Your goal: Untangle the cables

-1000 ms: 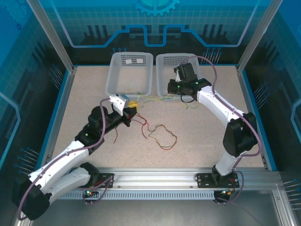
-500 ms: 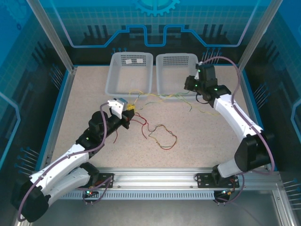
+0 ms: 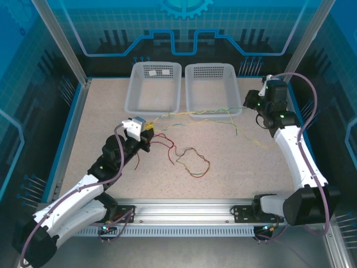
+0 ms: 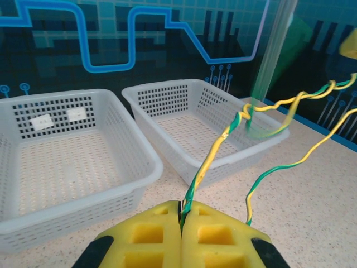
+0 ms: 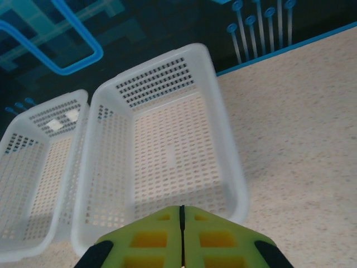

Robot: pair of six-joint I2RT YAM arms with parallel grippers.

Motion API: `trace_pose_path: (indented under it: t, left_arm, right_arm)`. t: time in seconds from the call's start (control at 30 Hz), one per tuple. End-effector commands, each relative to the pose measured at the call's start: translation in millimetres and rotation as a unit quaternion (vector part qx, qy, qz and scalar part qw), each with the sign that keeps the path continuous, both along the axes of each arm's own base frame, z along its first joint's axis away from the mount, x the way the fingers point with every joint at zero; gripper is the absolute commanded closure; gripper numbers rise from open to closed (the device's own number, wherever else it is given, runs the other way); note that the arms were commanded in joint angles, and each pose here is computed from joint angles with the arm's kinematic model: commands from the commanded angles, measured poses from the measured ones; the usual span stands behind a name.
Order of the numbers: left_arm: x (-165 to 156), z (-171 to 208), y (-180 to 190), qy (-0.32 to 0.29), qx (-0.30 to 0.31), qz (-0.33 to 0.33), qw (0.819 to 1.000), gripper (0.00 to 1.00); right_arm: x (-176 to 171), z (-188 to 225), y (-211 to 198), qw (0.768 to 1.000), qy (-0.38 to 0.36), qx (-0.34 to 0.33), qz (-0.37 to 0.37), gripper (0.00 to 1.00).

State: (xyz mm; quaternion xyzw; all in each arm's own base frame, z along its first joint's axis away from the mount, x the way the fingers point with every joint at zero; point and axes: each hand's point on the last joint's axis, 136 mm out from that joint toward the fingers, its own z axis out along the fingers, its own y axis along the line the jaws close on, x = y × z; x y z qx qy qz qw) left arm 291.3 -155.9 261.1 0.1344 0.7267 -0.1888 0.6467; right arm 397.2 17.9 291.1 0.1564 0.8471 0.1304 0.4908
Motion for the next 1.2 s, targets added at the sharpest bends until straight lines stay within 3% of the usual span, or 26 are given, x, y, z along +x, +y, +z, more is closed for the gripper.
trace_pose_path:
  t: [0.0,0.3,0.4,0.6,0.83,0.97,1.17]
  left_arm:
    - [13,-5,55,0.002,0.008,0.128,0.992,1.00]
    - [17,-3,66,0.002,-0.005,0.149,0.989,1.00]
    - [18,3,77,0.000,-0.008,0.175,0.985,1.00]
    - [16,14,98,-0.007,-0.041,0.210,0.977,1.00]
    - [19,46,109,-0.023,-0.062,0.224,0.972,1.00]
    - [26,56,134,-0.022,-0.043,0.280,0.959,1.00]
    - [35,50,178,-0.018,-0.070,0.350,0.934,1.00]
  right_arm:
    - [-13,14,-57,0.996,-0.019,-0.048,-0.070,1.00]
    - [-38,28,-93,0.991,-0.031,-0.064,-0.115,1.00]
    - [-51,33,-115,0.983,-0.026,-0.082,-0.161,1.00]
    - [-79,46,-146,0.970,-0.054,-0.054,-0.229,1.00]
    - [-83,50,-150,0.971,-0.060,-0.048,-0.227,1.00]
    - [-96,49,-164,0.962,-0.062,-0.034,-0.262,1.00]
    - [-115,45,-185,0.949,-0.063,-0.008,-0.308,1.00]
